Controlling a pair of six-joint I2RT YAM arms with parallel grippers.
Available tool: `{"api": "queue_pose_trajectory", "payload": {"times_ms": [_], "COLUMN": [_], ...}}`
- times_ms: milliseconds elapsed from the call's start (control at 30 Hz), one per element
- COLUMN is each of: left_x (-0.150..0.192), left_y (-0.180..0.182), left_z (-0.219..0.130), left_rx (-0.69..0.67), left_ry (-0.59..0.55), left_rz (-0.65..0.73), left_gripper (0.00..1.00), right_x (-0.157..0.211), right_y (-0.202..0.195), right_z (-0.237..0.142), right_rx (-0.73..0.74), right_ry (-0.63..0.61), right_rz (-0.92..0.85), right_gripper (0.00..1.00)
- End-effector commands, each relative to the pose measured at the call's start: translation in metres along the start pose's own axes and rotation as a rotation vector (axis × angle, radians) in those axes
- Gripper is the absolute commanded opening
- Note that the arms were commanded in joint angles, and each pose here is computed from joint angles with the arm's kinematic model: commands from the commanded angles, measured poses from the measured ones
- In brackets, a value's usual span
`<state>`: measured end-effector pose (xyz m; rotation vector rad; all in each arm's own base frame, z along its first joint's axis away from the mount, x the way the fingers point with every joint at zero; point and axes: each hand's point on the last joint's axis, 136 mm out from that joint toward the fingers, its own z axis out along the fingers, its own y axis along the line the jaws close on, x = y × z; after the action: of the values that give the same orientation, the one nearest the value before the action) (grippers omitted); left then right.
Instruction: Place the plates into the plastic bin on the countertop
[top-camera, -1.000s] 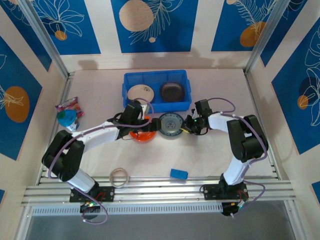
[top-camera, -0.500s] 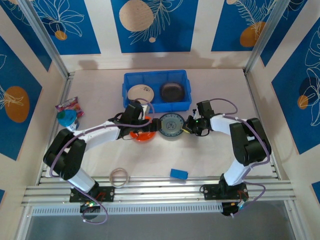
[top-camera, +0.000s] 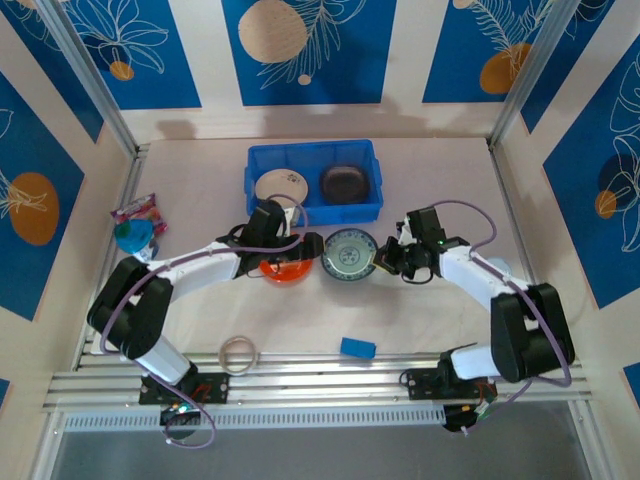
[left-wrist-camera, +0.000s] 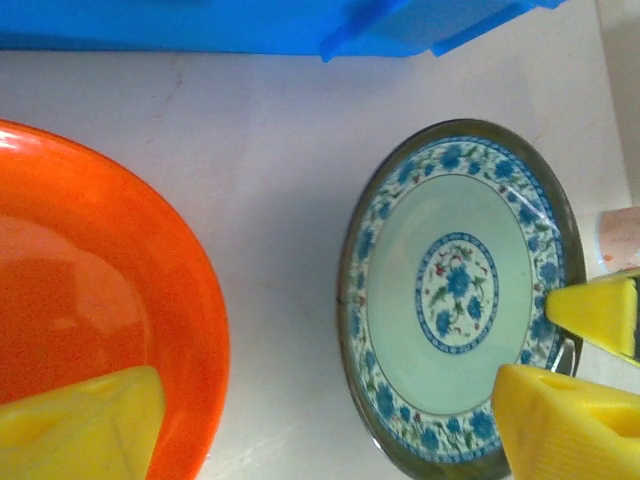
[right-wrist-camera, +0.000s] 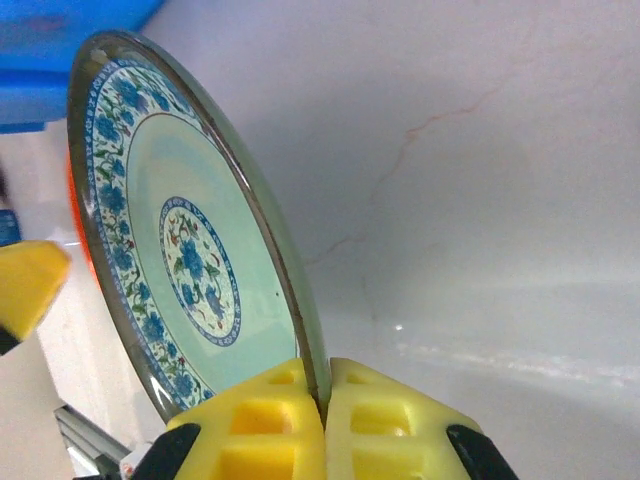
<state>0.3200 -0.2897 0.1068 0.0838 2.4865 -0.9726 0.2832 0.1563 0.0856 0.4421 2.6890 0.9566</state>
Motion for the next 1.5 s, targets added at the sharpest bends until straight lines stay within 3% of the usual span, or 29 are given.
{"api": "queue_pose_trajectory", "payload": {"times_ms": [0,267,400,533,667,733,900,967,1133,1200,1300,1333,1400,1467], "left_x": [-0.003,-0.006,-0.007,-0.007,-0.007,-0.007,-0.008,-0.009,-0.011,-0.013,-0.018,-0.020,-0.026,-0.032], "left_y": [-0.007,-0.014,-0.017,-0.019,-0.020,-0.020,-0.028,-0.030,-0.030,-0.029,-0.025,-0.022,-0.013,-0.002], "left_z": [0.008,0.012,0.012,0.010,0.009,0.008,-0.001,-0.006,-0.015,-0.019,-0.027,-0.031,-0.042,-0.056], "left_rx": [0.066,0.108,0.125,0.140,0.150,0.159,0.213,0.217,0.212,0.214,0.198,0.187,0.154,0.113], "left_ry": [0.011,0.030,0.029,0.027,0.029,0.028,0.021,0.014,0.001,-0.009,-0.023,-0.032,-0.071,-0.119], "left_rz": [-0.040,-0.064,-0.075,-0.077,-0.083,-0.085,-0.084,-0.081,-0.074,-0.075,-0.082,-0.089,-0.100,-0.103], "left_gripper": [0.76,0.47,0.23,0.18,0.00,0.00,0.00,0.00,0.00,0.00,0.01,0.15,0.54,0.75], "right_x": [0.011,0.010,0.009,0.007,0.005,0.002,-0.009,-0.014,-0.023,-0.026,-0.033,-0.037,-0.047,-0.059], "right_y": [0.013,0.034,0.038,0.042,0.046,0.046,0.052,0.052,0.056,0.059,0.065,0.070,0.079,0.090], "right_z": [-0.011,-0.019,-0.018,-0.018,-0.016,-0.015,-0.014,-0.012,-0.007,-0.004,-0.003,-0.004,-0.008,-0.012], "right_rx": [-0.070,-0.110,-0.111,-0.121,-0.122,-0.117,-0.106,-0.094,-0.096,-0.097,-0.102,-0.106,-0.106,-0.103], "right_ry": [0.030,0.013,0.012,0.009,0.007,0.002,-0.019,-0.026,-0.032,-0.029,-0.035,-0.043,-0.069,-0.095], "right_rz": [0.002,-0.050,-0.064,-0.073,-0.085,-0.085,-0.106,-0.113,-0.122,-0.124,-0.126,-0.133,-0.147,-0.158], "right_gripper": [0.00,0.00,0.00,0.00,0.00,0.01,0.25,0.27,0.18,0.04,0.00,0.00,0.00,0.00]}}
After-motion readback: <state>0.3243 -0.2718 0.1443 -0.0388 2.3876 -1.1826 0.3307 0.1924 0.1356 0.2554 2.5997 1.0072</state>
